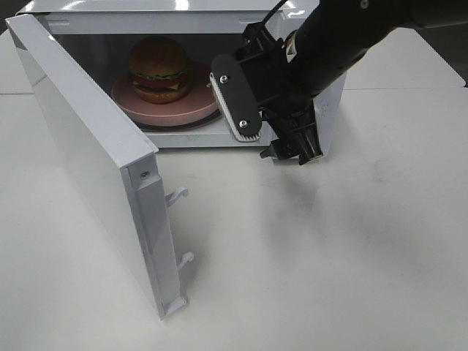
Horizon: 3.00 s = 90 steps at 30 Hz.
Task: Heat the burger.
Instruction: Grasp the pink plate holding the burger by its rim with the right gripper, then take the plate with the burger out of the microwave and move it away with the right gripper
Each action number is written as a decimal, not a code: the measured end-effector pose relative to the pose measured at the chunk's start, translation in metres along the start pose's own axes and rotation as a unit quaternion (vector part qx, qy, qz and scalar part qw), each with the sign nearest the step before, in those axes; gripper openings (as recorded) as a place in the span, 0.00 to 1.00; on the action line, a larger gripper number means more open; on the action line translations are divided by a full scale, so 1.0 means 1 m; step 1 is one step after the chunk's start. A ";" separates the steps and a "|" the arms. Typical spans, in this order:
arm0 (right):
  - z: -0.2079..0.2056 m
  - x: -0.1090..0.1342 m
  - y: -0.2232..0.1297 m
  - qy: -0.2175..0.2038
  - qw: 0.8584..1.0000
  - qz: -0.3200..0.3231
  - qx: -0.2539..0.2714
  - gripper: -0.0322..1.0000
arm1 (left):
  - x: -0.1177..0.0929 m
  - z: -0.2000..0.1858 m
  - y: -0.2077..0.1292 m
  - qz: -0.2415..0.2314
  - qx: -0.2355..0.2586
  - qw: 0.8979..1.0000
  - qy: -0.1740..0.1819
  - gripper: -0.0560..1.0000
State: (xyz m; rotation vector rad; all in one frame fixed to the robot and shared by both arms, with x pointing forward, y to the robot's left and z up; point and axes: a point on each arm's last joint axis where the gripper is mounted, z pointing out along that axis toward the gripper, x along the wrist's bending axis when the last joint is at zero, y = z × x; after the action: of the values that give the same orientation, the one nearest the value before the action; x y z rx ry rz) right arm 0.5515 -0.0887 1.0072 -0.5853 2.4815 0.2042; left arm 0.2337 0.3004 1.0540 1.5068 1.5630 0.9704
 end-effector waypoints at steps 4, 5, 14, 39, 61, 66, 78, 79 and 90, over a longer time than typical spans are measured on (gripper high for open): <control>0.009 -0.005 0.005 0.000 1.000 -0.003 -0.003 0.90 | 0.000 0.000 0.000 0.000 0.000 1.000 0.000 0.99; 0.015 -0.008 0.006 0.002 1.000 -0.004 -0.003 0.89 | 0.000 0.000 0.000 0.000 0.000 1.000 0.000 0.99; 0.034 -0.023 0.011 -0.005 1.000 0.004 -0.003 0.88 | 0.000 0.000 0.000 0.000 0.000 1.000 0.000 0.99; 0.100 -0.051 0.018 -0.019 0.997 0.076 0.004 0.85 | 0.000 0.000 0.000 0.000 0.000 1.000 0.000 0.99; 0.153 -0.071 0.008 -0.029 0.993 0.115 0.007 0.82 | 0.000 0.000 0.000 0.000 0.000 1.000 0.000 0.99; 0.161 -0.071 0.007 -0.022 0.992 0.124 0.005 0.80 | 0.000 0.000 0.000 0.000 0.000 1.000 0.000 0.99; 0.160 -0.069 0.012 0.005 0.992 0.125 0.002 0.23 | 0.000 0.000 0.000 0.000 0.000 1.000 0.000 0.99; 0.160 -0.069 0.012 0.005 0.992 0.125 0.002 0.23 | 0.000 0.000 0.000 0.000 0.000 1.000 0.000 0.99; 0.157 -0.069 0.019 0.008 0.998 0.058 -0.001 0.12 | 0.000 0.000 0.000 0.000 0.000 1.000 0.000 0.99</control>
State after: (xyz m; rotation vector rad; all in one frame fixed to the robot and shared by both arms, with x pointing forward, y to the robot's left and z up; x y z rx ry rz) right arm 0.6731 -0.0045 0.9177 -0.4468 2.5337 0.2473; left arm 0.2337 0.3004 1.0540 1.5071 1.5633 0.9714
